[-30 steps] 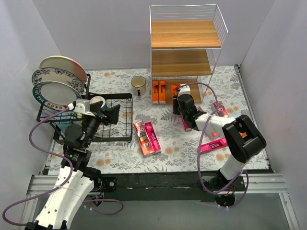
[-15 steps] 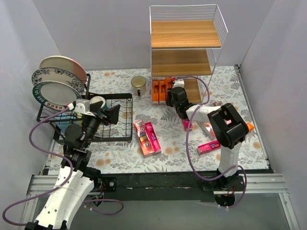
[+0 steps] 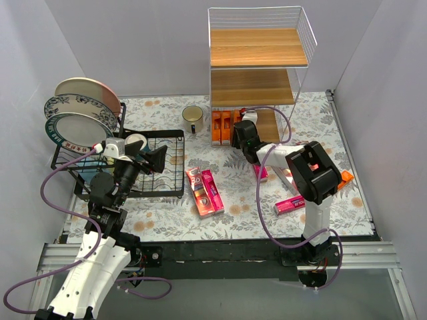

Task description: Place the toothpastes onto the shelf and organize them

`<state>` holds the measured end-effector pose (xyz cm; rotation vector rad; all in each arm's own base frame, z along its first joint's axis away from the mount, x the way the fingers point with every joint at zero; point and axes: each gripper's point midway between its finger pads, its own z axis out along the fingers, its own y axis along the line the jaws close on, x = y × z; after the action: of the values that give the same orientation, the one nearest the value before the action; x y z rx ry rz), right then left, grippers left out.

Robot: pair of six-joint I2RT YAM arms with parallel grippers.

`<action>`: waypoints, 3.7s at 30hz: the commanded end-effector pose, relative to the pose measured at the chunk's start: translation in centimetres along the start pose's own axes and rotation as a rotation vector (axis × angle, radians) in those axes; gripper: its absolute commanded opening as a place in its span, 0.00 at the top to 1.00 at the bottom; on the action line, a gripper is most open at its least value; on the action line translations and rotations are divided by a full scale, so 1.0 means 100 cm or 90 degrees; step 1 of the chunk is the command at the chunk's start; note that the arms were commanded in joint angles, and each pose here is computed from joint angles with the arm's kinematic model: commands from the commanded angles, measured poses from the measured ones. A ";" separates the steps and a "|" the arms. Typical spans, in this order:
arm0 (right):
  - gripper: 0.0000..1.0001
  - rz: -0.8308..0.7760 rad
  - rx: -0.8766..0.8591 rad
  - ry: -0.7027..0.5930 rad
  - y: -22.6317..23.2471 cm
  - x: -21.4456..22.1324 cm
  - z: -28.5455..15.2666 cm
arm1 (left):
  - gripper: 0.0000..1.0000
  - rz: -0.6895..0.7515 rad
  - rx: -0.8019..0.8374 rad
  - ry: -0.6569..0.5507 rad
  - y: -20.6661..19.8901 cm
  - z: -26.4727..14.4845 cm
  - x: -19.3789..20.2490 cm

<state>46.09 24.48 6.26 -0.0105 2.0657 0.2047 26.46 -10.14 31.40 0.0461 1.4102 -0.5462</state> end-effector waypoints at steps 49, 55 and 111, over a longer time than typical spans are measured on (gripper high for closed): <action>0.08 0.099 0.292 0.056 -0.196 -0.019 -0.209 | 0.02 0.019 0.012 -0.046 -0.013 -0.016 -0.019; 0.10 0.160 0.393 0.119 -0.254 0.014 -0.231 | 0.02 0.024 0.014 -0.059 -0.017 -0.020 -0.021; 0.57 0.097 0.160 0.075 -0.216 -0.018 -0.232 | 0.02 0.056 0.030 0.071 -0.025 0.006 0.039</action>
<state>26.46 -3.89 13.27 0.4792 2.2264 -0.0782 26.08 -13.71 28.66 0.1624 1.4873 -0.5190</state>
